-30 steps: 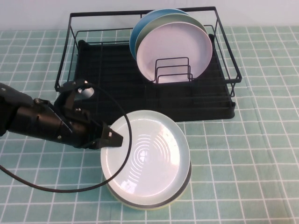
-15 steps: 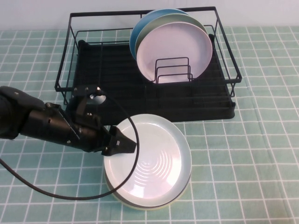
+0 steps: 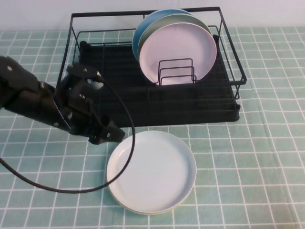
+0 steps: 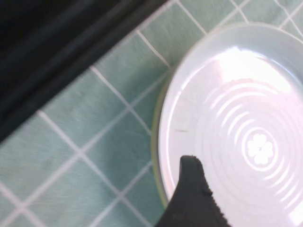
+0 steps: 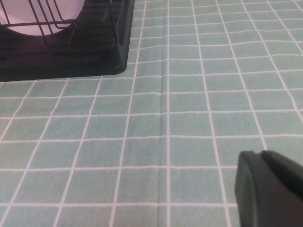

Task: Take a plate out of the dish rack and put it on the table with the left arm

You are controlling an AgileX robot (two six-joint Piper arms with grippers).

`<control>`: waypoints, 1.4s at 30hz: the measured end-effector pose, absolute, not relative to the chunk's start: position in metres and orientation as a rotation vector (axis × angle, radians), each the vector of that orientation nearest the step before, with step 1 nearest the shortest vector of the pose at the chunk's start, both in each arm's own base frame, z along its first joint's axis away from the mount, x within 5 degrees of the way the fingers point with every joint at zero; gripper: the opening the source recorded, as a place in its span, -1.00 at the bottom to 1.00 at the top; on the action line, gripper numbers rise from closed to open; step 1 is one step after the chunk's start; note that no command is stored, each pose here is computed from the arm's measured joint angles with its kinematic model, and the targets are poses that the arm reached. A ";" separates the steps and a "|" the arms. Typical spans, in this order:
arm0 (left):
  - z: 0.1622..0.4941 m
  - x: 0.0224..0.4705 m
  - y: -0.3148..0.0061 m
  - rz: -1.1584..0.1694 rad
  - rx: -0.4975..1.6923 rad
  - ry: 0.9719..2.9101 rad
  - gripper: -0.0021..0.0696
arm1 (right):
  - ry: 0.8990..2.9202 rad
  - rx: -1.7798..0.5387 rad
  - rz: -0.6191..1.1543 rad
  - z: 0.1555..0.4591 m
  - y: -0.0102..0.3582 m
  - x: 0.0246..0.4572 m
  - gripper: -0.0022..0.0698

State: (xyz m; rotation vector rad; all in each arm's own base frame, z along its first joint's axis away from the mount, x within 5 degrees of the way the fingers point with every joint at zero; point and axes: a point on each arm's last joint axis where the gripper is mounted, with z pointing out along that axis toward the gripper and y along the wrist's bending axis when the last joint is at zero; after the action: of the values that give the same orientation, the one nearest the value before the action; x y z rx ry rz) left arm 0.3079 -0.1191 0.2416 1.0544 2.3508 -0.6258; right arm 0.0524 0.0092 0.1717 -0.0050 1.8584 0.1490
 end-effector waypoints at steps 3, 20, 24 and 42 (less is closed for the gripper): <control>0.263 0.307 -0.114 -0.529 1.072 2.322 0.26 | 1.858 -0.005 0.149 0.172 0.009 0.052 -0.99; 0.356 0.218 -0.075 -0.179 0.898 2.092 -0.93 | 1.858 -0.004 0.150 0.172 0.009 0.052 -0.99; 0.346 0.178 -0.063 -0.143 0.812 1.990 -0.94 | 1.858 -0.004 0.150 0.172 0.009 0.052 -0.99; 0.326 0.091 -0.047 -0.233 0.767 1.990 -0.94 | 1.858 -0.004 0.150 0.172 0.009 0.052 -0.99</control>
State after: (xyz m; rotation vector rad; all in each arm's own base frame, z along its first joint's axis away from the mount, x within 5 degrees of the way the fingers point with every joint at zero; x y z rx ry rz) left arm 0.0907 -0.0473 0.3256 0.7668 1.9904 -0.2329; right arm 0.0524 0.0093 0.1717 -0.0041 1.8583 0.1504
